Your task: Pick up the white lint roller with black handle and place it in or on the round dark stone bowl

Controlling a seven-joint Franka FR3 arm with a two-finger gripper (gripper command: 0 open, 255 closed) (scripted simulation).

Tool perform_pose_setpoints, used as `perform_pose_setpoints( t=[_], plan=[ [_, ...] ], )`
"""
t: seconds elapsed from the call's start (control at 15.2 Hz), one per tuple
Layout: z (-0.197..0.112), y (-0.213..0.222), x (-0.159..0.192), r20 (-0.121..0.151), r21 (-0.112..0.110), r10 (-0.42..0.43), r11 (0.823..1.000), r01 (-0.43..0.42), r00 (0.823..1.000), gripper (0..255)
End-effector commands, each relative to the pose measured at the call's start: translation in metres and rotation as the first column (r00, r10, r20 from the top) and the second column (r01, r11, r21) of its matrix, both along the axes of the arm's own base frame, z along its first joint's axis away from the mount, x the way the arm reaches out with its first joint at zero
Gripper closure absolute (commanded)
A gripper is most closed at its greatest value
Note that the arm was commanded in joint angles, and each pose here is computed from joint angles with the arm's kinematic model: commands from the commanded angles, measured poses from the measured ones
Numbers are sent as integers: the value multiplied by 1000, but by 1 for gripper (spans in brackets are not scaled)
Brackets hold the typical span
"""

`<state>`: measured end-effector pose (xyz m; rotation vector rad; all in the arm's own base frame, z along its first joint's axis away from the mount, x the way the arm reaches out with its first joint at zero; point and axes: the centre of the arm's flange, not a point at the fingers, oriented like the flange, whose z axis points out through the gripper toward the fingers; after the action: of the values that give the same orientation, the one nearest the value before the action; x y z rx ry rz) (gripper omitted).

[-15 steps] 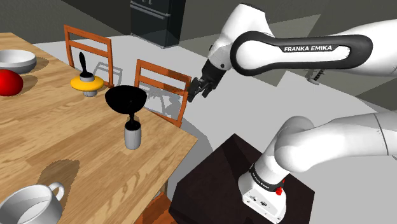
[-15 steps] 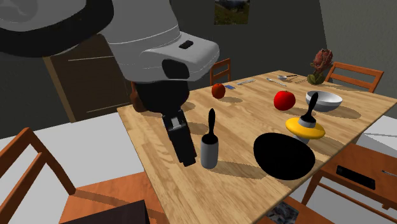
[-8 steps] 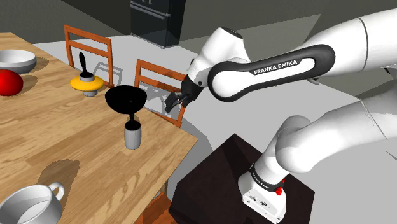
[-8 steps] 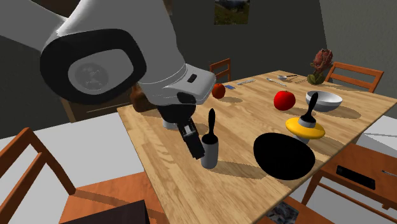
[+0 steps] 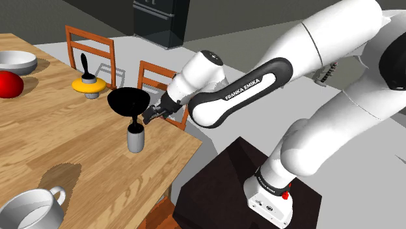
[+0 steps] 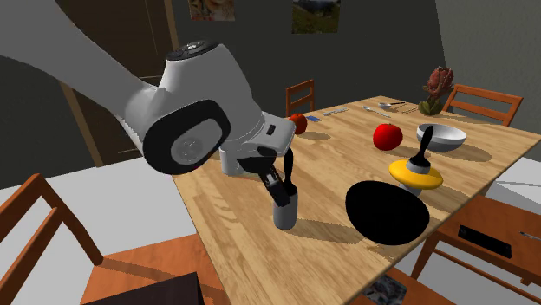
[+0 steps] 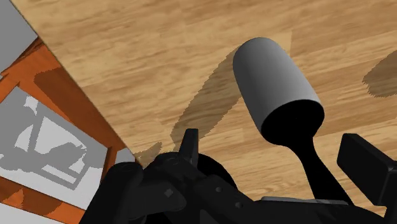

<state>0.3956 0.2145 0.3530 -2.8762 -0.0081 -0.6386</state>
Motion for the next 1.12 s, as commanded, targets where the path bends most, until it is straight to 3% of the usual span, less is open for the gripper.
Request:
perform_pose_setpoints(
  t=[0.0,0.13,0.66,1.06],
  plan=[
    [-12,22,10,32,21,5,1000,-6,999,0],
    [-22,37,18,56,33,7,999,-9,998,0],
    [-56,46,37,56,33,7,999,-9,998,0],
    [-56,46,37,56,33,7,999,-9,998,0]
  ],
)
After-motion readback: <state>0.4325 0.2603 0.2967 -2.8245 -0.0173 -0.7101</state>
